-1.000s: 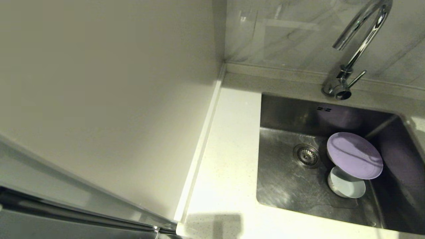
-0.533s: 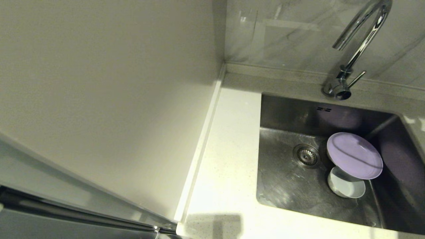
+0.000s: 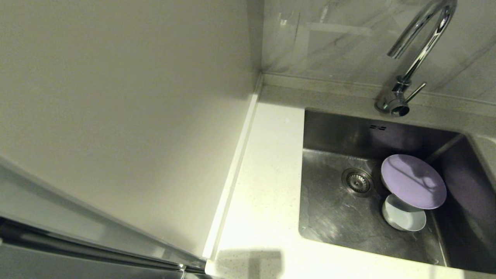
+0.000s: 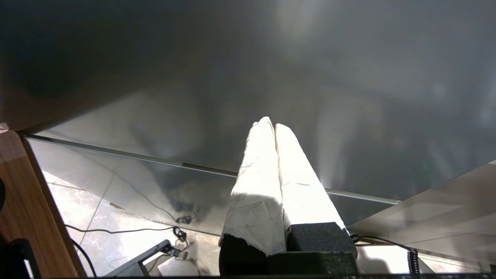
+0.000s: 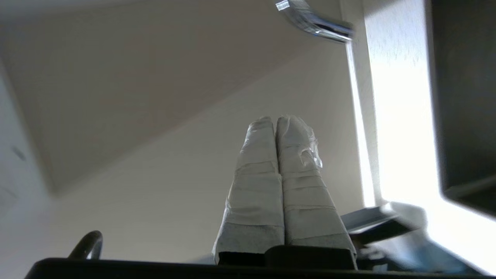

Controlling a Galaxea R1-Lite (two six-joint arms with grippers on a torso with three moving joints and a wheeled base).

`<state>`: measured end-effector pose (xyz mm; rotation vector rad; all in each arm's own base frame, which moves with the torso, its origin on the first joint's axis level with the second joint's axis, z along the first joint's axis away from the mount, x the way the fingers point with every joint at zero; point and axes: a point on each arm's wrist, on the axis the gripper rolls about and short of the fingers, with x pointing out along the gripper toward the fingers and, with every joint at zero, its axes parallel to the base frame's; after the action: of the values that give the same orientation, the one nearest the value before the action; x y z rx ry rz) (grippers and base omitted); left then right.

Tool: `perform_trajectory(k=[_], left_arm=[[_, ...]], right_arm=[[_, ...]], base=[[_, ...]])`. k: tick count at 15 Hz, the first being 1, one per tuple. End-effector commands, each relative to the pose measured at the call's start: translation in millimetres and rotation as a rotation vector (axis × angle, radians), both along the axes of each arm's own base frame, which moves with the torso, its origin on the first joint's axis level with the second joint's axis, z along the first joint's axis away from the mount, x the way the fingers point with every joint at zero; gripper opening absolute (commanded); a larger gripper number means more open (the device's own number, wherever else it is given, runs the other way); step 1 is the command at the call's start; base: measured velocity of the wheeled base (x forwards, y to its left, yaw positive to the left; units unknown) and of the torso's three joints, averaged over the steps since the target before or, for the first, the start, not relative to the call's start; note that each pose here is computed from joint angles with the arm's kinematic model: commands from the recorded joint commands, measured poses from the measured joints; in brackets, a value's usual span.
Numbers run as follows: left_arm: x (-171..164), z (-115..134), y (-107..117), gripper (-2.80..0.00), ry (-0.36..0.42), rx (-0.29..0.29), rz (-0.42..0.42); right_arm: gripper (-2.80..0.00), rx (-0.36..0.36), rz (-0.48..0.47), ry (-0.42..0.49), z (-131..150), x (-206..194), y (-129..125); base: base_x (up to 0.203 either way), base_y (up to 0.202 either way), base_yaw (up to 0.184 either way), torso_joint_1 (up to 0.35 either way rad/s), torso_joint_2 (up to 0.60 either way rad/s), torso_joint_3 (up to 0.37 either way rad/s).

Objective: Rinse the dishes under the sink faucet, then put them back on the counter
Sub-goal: Put a plate back to the table from the sink

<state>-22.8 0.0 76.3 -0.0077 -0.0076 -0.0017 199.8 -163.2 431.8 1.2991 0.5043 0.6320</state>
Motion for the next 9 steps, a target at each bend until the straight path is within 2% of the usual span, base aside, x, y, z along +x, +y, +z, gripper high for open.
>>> perform_trajectory(k=[1, 5, 9], left_arm=[[0.2, -0.8, 0.0, -2.8, 0.003, 0.0, 0.0], [0.2, -0.8, 0.0, -2.8, 0.003, 0.0, 0.0], [0.2, -0.8, 0.0, -2.8, 0.003, 0.0, 0.0]], right_arm=[[-2.8, -0.138, 0.031, -0.142, 20.0, -5.0, 12.5], [-2.8, -0.422, 0.048, -0.447, 37.7, -15.6, 28.0], [-2.8, -0.802, 0.044, -0.85, 30.4, -32.9, 43.9]], base=[[0.0, 0.0, 0.0, 0.0, 0.0, 0.0], [0.0, 0.0, 0.0, 0.0, 0.0, 0.0], [0.0, 0.0, 0.0, 0.0, 0.0, 0.0]])
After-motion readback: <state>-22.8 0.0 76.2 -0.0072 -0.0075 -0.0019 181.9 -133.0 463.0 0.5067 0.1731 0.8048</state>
